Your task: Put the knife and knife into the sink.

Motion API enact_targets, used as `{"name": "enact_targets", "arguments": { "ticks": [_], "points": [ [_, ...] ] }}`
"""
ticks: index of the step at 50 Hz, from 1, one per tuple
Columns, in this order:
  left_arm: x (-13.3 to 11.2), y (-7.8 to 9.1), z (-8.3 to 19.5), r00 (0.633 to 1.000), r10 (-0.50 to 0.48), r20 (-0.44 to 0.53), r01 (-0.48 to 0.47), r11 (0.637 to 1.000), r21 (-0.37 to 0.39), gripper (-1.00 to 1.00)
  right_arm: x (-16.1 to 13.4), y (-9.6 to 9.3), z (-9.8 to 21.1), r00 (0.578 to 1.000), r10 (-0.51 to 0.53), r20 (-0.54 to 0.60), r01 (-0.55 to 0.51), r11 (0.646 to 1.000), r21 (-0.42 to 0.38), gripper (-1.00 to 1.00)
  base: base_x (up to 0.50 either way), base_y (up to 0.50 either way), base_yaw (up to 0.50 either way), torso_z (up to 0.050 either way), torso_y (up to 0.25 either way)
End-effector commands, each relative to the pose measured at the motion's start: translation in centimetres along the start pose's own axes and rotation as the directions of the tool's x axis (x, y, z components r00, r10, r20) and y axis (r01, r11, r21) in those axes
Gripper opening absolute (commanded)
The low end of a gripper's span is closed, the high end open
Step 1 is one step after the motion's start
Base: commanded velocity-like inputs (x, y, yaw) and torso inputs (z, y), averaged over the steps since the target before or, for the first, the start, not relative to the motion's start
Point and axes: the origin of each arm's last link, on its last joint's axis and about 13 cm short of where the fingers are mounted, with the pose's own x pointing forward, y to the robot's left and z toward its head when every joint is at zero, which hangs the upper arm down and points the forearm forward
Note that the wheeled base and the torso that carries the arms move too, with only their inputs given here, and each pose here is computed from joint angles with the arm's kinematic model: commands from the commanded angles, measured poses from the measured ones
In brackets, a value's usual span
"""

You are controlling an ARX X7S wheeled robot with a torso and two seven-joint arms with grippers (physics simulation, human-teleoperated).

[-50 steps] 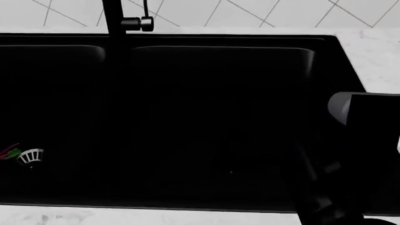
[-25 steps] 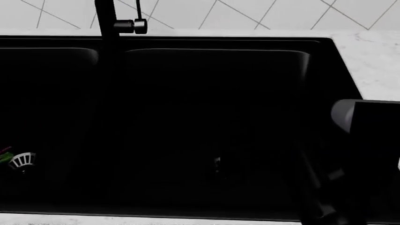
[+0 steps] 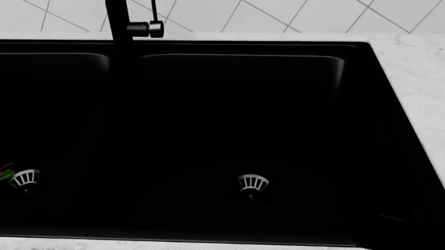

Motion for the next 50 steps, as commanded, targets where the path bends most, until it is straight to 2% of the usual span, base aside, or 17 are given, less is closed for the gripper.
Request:
{"name": "enact_targets", "arguments": {
  "ticks": [1,5,6,8,15,17,18,19,20,21,22,24,29,34,40,42,50],
  "points": [
    [1.1,0.5,-1.2,0.999,0.029,-0.020,-0.029,0.999,-0.024,1.00,-3.9,-2.5,1.1,0.978,-0.206,0.010,0.206,0.978,-0.002,1.00,0.00,0.00,0.00,0.000,0.000],
    [1.3,0.4,-1.8,0.999,0.021,-0.025,-0.021,0.999,-0.023,1.00,-4.5,-2.9,0.7,0.962,-0.268,-0.049,0.268,0.963,-0.018,1.00,0.00,0.00,0.00,0.000,0.000],
    [1.4,0.5,-1.9,0.999,0.021,-0.026,-0.021,0.999,-0.026,1.00,-4.9,-3.1,0.7,0.966,-0.251,-0.054,0.252,0.968,0.008,1.00,0.00,0.00,0.00,0.000,0.000],
    [1.3,0.6,-2.0,0.999,0.023,-0.025,-0.024,0.999,-0.026,1.00,-5.4,-3.4,0.6,0.950,-0.304,-0.068,0.304,0.953,-0.007,1.00,0.00,0.00,0.00,0.000,0.000],
    [1.3,0.6,-2.2,0.999,0.022,-0.027,-0.023,0.999,-0.023,1.00,-7.1,-4.5,0.6,0.936,-0.344,-0.080,0.347,0.938,0.026,1.00,0.00,0.00,0.00,0.000,0.000],
    [1.4,0.4,-2.2,0.999,0.017,-0.030,-0.018,1.000,-0.020,1.00,-7.6,-4.8,0.4,0.909,-0.406,-0.091,0.406,0.914,-0.015,1.00,0.00,0.00,0.00,0.000,0.000],
    [1.4,0.3,-2.2,0.999,0.016,-0.030,-0.017,1.000,-0.016,1.00,-7.7,-4.9,0.4,0.866,-0.494,-0.083,0.500,0.863,0.076,1.00,0.00,0.00,0.00,0.000,0.000],
    [1.4,0.3,-2.2,0.999,0.016,-0.031,-0.016,1.000,-0.016,1.00,-7.8,-5.0,0.4,0.849,-0.521,-0.086,0.527,0.845,0.094,1.00,0.00,0.00,0.00,0.000,0.000],
    [1.5,0.2,-2.2,0.999,0.015,-0.031,-0.015,1.000,-0.015,1.00,-7.9,-5.1,0.3,0.870,-0.481,-0.107,0.489,0.871,0.056,1.00,0.00,0.00,0.00,0.000,0.000],
    [1.5,0.1,-2.2,0.999,0.014,-0.033,-0.014,1.000,-0.015,1.00,-8.0,-5.2,0.3,0.860,-0.491,-0.135,0.504,0.859,0.085,1.00,0.00,0.00,0.00,0.000,0.000],
    [1.5,0.1,-2.3,0.999,0.012,-0.035,-0.013,1.000,-0.014,1.00,-8.1,-5.4,0.3,0.867,-0.469,-0.168,0.483,0.874,0.057,1.00,0.00,0.00,0.00,0.000,0.000],
    [1.6,0.0,-2.3,0.999,0.010,-0.037,-0.010,1.000,-0.012,1.00,-8.2,-5.5,0.3,0.864,-0.463,-0.199,0.488,0.868,0.098,1.00,0.00,0.00,0.00,0.000,0.000],
    [1.7,-0.1,-2.4,0.999,0.010,-0.044,-0.010,1.000,-0.009,1.00,-8.2,-5.9,0.5,0.869,-0.445,-0.215,0.479,0.865,0.151,1.00,0.00,0.00,0.00,0.000,0.000],
    [1.3,-0.7,-1.9,0.999,0.005,-0.051,-0.006,1.000,-0.004,1.00,-7.4,-6.2,0.5,0.866,-0.425,-0.263,0.471,0.869,0.147,1.00,0.00,0.00,0.00,0.000,0.000],
    [0.9,-0.8,-1.4,0.998,0.007,-0.057,-0.007,1.000,0.000,1.00,-6.2,-6.6,0.4,0.845,-0.438,-0.307,0.490,0.864,0.118,1.00,0.00,0.00,0.00,0.000,0.000],
    [0.9,-0.8,-1.3,0.998,0.010,-0.058,-0.010,1.000,0.000,1.00,-5.6,-6.6,0.7,0.828,-0.459,-0.321,0.503,0.862,0.064,1.00,0.00,0.00,0.00,0.000,0.000],
    [1.0,-0.9,-1.4,0.998,0.007,-0.063,-0.007,1.000,-0.001,1.00,-3.8,-6.2,1.3,0.830,-0.444,-0.337,0.482,0.876,0.032,1.00,0.00,0.00,0.00,0.000,0.000]
  ]
}}
